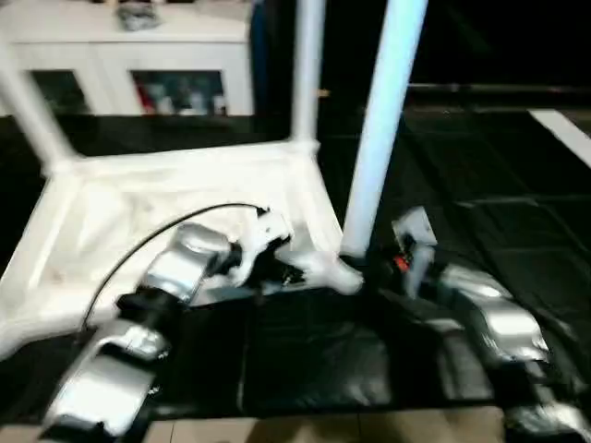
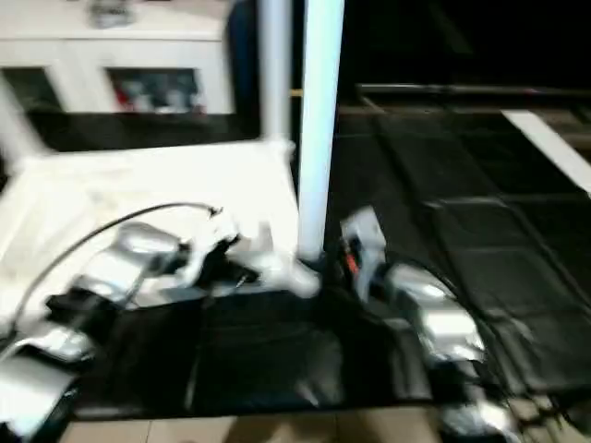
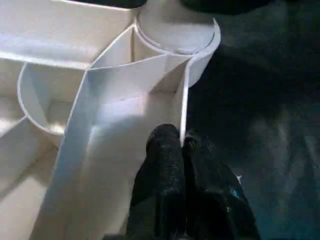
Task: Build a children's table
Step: Rotate leg to tighten, then rotate table base
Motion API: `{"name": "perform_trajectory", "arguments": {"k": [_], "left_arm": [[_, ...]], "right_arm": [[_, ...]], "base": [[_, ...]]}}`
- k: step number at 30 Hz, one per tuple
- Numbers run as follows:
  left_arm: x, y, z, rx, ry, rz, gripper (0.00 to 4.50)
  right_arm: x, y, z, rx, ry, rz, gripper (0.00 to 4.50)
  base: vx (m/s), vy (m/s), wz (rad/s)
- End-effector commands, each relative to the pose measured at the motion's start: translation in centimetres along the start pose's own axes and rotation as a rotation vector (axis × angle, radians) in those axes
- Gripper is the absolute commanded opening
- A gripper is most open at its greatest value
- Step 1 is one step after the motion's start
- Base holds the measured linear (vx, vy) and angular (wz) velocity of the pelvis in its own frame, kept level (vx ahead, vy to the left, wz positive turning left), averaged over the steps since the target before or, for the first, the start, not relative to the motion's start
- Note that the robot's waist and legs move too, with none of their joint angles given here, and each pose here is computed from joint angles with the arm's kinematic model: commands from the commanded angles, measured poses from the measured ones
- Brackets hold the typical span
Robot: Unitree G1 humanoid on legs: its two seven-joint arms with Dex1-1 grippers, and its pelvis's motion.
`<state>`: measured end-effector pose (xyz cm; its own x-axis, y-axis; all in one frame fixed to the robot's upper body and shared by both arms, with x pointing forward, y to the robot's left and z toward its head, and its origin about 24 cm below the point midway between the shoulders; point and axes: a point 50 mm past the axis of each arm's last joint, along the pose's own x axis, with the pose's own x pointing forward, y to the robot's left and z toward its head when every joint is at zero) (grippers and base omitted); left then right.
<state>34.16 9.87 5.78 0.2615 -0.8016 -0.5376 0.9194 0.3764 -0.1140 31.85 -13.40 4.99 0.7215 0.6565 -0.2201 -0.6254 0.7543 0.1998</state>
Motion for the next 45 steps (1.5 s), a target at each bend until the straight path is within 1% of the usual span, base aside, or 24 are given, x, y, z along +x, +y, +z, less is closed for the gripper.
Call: {"name": "perform_trajectory", "arguments": {"k": [1, 4, 7, 9, 11, 12, 14, 17, 18, 22, 24, 25, 28, 29, 30, 32, 33, 34, 37, 38, 39, 43, 44, 45], "left_arm": [[2.4, -1.4, 3.6, 0.021, -0.127, -0.027, 0.00], [3.8, -1.2, 5.2, -0.028, -0.187, 0.103, 0.00], [4.1, -1.2, 5.5, -0.017, -0.191, 0.125, 0.00], [4.1, -1.3, 5.3, 0.027, -0.162, 0.117, 0.00], [3.9, -1.2, 5.0, 0.055, -0.142, 0.105, 0.00], [3.7, -1.1, 4.7, 0.079, -0.125, 0.094, 0.00], [3.2, -0.9, 4.2, 0.114, -0.102, 0.076, 0.00], [2.6, -0.6, 3.6, 0.137, -0.082, 0.051, 0.00], [2.2, -0.5, 3.2, 0.163, -0.066, 0.028, 0.00], [1.3, -0.4, 2.5, 0.207, -0.041, -0.015, 0.00], [0.8, -0.2, 2.1, 0.243, -0.031, -0.042, 0.00], [0.6, -0.2, 1.9, 0.255, -0.026, -0.056, 0.00], [0.4, -0.2, 1.8, 0.273, -0.022, -0.070, 0.00], [0.2, -0.3, 1.7, 0.283, -0.027, -0.082, 0.00], [0.1, -0.3, 1.7, 0.280, -0.030, -0.083, 0.00], [-0.3, -0.4, 1.9, 0.263, -0.056, -0.096, 0.00], [-0.6, -0.5, 2.2, 0.251, -0.078, -0.108, 0.27], [-0.8, -0.5, 2.3, 0.242, -0.089, -0.112, 0.44], [-1.3, -0.7, 2.5, 0.235, -0.097, -0.118, 0.60], [-1.6, -0.8, 2.5, 0.236, -0.098, -0.128, 0.72], [-2.5, -1.2, 2.2, 0.245, -0.090, -0.140, 0.92], [-3.7, -1.5, 1.7, 0.249, -0.054, -0.158, 0.99], [-4.5, -1.7, 1.4, 0.247, -0.029, -0.167, 1.26], [-6.1, -2.1, 0.8, 0.242, 0.014, -0.172, 1.34]], "right_arm": [[2.7, 3.0, -1.5, 0.065, 0.069, 0.031, 2.02], [4.8, 3.9, -1.2, 0.103, 0.068, -0.114, 2.02], [5.1, 4.1, -1.0, 0.094, 0.052, -0.120, 2.02], [5.1, 4.1, -0.9, 0.084, 0.037, -0.120, 2.66], [4.9, 3.9, -0.9, 0.065, 0.034, -0.124, 2.68], [4.5, 3.6, -0.9, 0.059, 0.029, -0.125, 2.94], [4.0, 3.1, -1.0, 0.054, 0.022, -0.132, 3.07], [2.8, 2.2, -1.1, 0.037, 0.001, -0.123, 3.40], [1.6, 1.5, -1.3, 0.037, -0.015, -0.107, 3.40], [-0.6, 1.0, -1.7, 0.016, -0.019, -0.029, 3.67], [-2.8, 0.6, -2.0, -0.024, -0.008, 0.051, 3.91], [-3.9, 0.3, -1.9, -0.028, -0.010, 0.070, 3.91], [-4.7, 0.1, -1.8, -0.031, -0.013, 0.088, 4.21], [-5.5, 0.0, -1.6, -0.035, -0.016, 0.121, 4.29], [-5.7, 0.0, -1.6, -0.036, -0.016, 0.130, 4.40], [-7.4, 0.6, -0.9, -0.032, -0.013, 0.234, 4.46], [-8.1, 1.0, -0.6, -0.026, -0.010, 0.295, 4.50], [-8.3, 1.2, -0.5, -0.024, -0.009, 0.317, 4.50], [-8.4, 1.6, -0.5, -0.021, -0.008, 0.348, 4.50], [-8.1, 1.9, -0.4, -0.020, -0.012, 0.361, 4.50], [-7.3, 3.0, -0.2, -0.025, -0.026, 0.406, 4.50], [-6.4, 3.9, 0.1, -0.026, -0.046, 0.433, 4.50], [-6.0, 4.3, 0.2, -0.021, -0.058, 0.443, 4.50], [-5.1, 5.2, 0.5, -0.017, -0.075, 0.473, 4.50]], "base": [[0.000, 0.000, 0.00], [0.000, 0.000, 0.00], [0.000, 0.000, 0.00], [0.000, 0.000, 0.00], [0.000, 0.000, 0.00], [0.000, 0.000, 0.00], [0.000, 0.000, 0.00], [0.000, 0.000, 0.00], [0.000, 0.000, 0.00], [0.000, 0.000, 0.00], [0.000, 0.000, 0.00], [0.000, 0.000, 0.00], [0.000, 0.000, 0.00], [0.000, 0.000, 0.00], [0.000, 0.000, 0.00], [0.000, 0.000, 0.00], [0.000, 0.000, 0.00], [0.000, 0.000, 0.00], [0.000, 0.000, 0.00], [0.000, 0.000, 0.00], [0.000, 0.000, 0.00], [0.000, 0.000, 0.00], [0.000, 0.000, 0.00], [0.000, 0.000, 0.00]]}}
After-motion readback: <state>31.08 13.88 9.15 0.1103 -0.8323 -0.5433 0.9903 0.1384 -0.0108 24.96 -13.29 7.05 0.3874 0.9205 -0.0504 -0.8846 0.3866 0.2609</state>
